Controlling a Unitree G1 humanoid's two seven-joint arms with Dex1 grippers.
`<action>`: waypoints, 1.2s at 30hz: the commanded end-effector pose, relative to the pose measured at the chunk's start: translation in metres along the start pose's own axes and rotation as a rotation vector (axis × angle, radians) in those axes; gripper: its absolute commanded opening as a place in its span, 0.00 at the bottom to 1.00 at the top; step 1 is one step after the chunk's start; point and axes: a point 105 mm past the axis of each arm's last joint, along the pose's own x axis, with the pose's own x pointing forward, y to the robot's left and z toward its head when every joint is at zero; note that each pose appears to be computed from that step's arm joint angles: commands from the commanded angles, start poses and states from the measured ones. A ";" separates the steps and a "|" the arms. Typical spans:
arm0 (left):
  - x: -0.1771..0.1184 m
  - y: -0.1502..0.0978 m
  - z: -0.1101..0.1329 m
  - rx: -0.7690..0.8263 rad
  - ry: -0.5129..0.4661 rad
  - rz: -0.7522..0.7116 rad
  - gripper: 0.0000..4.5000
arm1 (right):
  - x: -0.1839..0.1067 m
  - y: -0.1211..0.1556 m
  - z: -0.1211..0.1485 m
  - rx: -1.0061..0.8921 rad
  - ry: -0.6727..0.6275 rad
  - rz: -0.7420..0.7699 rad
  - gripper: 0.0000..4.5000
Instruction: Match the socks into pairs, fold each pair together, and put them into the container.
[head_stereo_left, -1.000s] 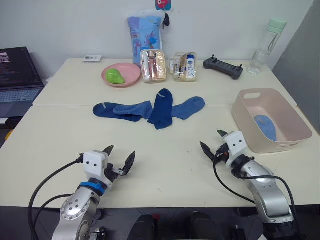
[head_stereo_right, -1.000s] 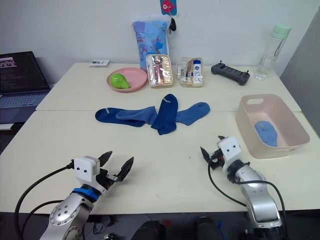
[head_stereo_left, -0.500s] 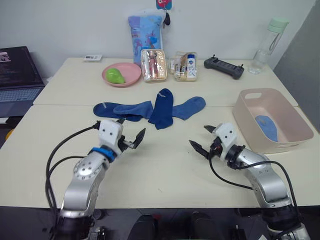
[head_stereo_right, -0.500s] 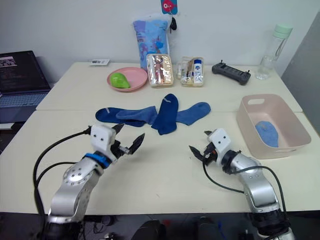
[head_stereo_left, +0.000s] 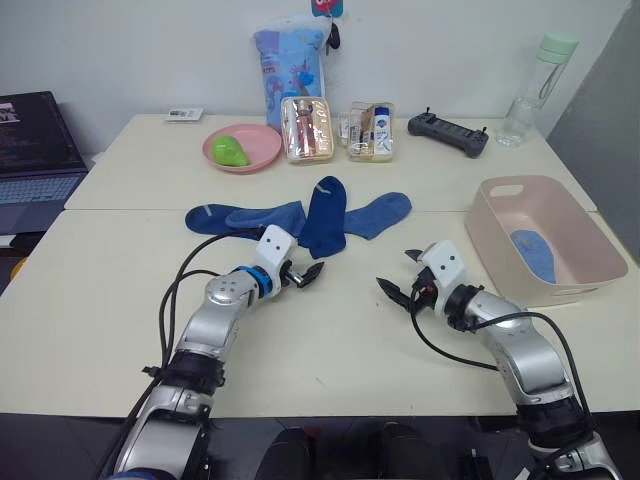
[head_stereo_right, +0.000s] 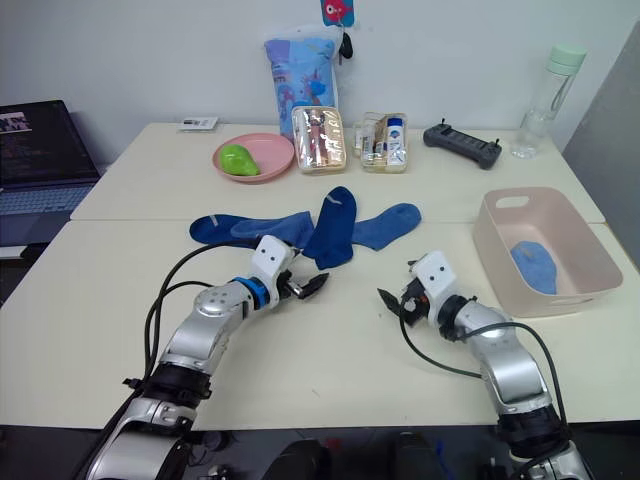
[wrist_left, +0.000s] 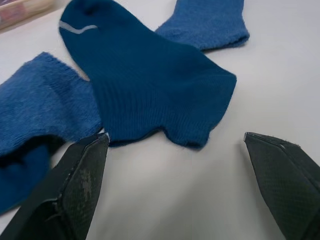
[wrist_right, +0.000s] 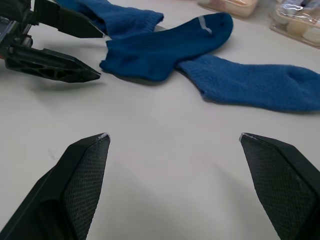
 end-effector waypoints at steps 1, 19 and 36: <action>0.010 -0.002 0.013 0.036 -0.046 -0.024 1.00 | -0.005 -0.005 0.011 -0.025 -0.038 -0.024 0.99; 0.018 0.006 0.016 -0.014 -0.083 0.010 0.00 | -0.002 -0.004 0.019 -0.013 -0.061 -0.061 1.00; -0.091 -0.101 -0.006 0.246 0.056 -0.588 0.00 | -0.004 -0.022 0.013 -0.031 -0.040 -0.087 1.00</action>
